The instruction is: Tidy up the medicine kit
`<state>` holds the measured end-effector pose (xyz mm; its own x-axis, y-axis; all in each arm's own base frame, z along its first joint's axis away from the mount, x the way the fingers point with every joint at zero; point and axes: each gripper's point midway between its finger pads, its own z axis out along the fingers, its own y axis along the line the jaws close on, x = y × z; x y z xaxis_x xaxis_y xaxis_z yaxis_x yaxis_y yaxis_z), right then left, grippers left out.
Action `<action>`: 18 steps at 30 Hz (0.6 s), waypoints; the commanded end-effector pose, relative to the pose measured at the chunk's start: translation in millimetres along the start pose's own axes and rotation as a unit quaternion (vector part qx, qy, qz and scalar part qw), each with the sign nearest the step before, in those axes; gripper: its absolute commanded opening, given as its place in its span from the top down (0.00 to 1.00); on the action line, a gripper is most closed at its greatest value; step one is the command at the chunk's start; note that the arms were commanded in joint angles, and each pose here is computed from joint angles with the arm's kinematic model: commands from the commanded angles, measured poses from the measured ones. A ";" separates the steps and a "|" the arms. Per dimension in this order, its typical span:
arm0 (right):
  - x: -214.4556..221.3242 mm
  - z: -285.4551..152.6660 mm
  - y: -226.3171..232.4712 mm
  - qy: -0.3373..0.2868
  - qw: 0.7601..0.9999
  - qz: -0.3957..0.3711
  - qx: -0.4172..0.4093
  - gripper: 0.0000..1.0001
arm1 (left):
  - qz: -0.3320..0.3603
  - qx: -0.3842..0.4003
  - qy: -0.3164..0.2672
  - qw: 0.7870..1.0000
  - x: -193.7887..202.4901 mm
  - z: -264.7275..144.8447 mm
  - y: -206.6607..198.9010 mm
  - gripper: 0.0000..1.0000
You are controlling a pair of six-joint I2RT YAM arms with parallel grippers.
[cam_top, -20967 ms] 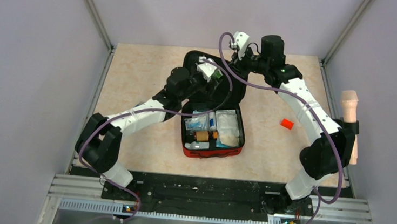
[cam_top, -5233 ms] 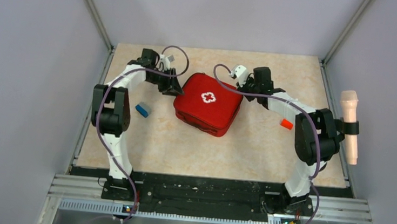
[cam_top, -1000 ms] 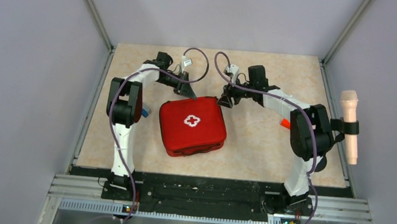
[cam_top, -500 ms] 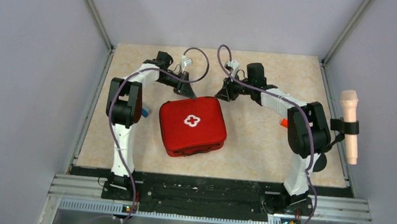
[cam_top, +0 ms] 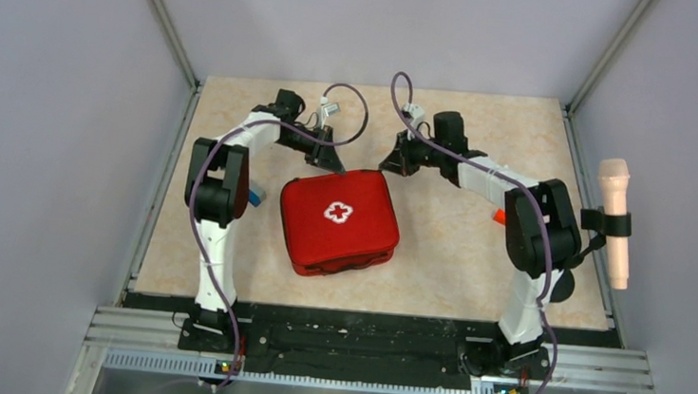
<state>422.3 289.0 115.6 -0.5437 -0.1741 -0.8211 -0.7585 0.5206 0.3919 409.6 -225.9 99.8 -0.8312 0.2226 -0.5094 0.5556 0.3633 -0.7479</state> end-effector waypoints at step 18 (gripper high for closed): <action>60.6 -98.8 31.2 0.024 1.000 -0.004 0.000 1.00 | -0.037 -0.076 -0.019 0.996 -6.5 -23.2 16.3 1.00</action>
<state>338.6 215.5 104.7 -0.6987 -0.1220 -0.7050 -0.6352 0.5593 0.5327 418.0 -206.5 87.0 -0.8865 0.1686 -0.4310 0.4546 0.4919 -0.7425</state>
